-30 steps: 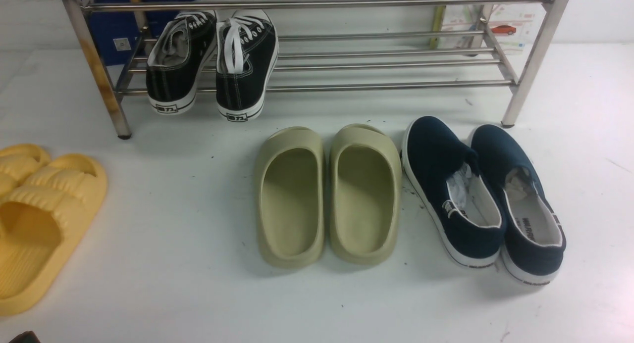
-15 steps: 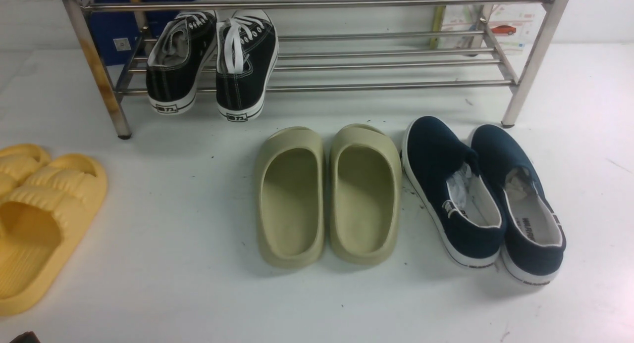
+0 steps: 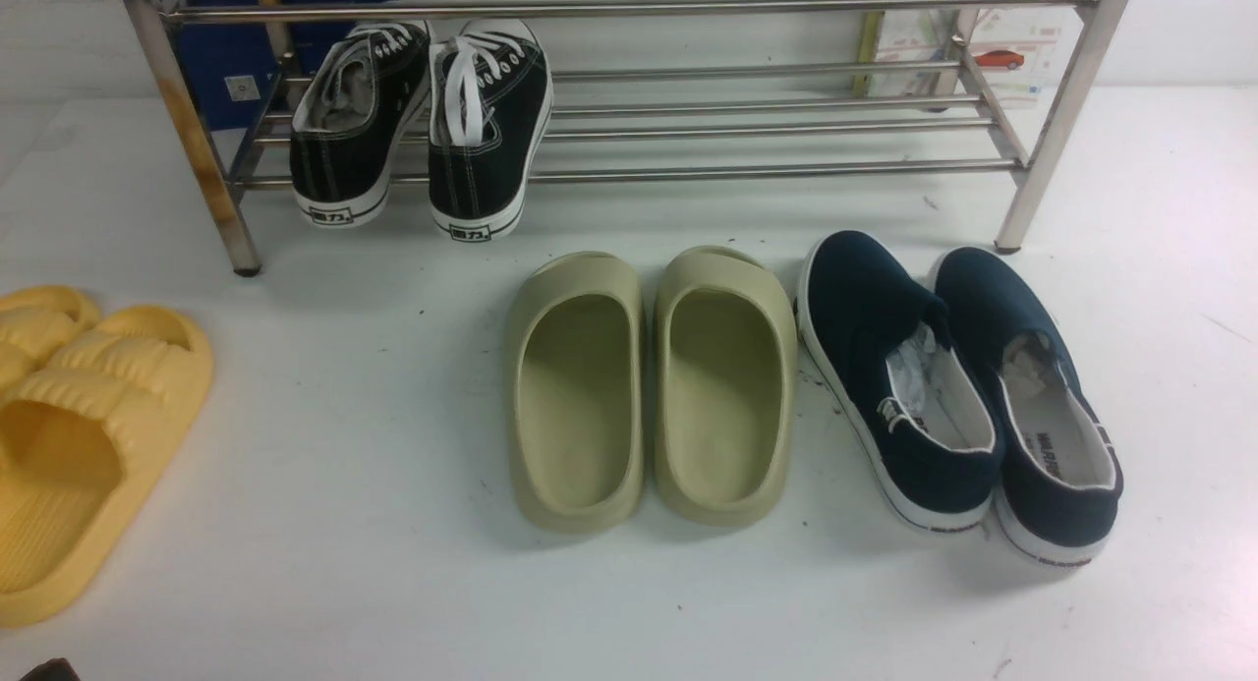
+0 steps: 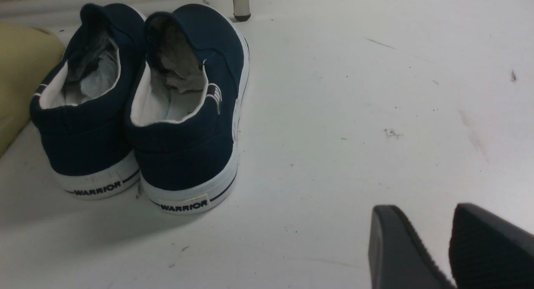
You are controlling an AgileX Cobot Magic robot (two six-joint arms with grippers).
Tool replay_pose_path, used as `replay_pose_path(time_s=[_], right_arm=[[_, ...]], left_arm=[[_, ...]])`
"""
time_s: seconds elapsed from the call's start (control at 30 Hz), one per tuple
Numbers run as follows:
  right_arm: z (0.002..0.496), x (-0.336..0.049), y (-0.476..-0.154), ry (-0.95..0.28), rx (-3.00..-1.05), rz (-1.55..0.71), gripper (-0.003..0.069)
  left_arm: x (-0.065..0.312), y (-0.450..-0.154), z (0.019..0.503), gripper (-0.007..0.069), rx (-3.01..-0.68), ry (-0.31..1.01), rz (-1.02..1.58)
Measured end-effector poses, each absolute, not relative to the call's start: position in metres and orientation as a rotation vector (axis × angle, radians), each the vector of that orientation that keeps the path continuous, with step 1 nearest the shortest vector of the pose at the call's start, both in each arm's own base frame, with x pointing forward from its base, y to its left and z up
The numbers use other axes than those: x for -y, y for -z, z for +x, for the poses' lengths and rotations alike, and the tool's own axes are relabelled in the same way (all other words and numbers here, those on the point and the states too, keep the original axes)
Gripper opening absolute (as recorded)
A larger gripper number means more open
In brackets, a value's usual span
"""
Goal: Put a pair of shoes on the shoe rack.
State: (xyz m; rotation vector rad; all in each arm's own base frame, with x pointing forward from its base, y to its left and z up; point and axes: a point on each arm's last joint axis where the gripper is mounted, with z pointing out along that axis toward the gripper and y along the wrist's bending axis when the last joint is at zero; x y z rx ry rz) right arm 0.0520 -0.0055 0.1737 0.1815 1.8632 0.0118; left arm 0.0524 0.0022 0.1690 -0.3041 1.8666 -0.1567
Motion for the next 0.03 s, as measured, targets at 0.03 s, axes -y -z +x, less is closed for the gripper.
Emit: replay_pose_path(time_s=[0.03], right_arm=[[0.052, 0.0055, -0.1737, -0.012, -1.863, 0.182, 0.0239]], left_arm=[[-0.0022, -0.169, 0.0524, -0.0013, -1.867, 0.157, -0.304]])
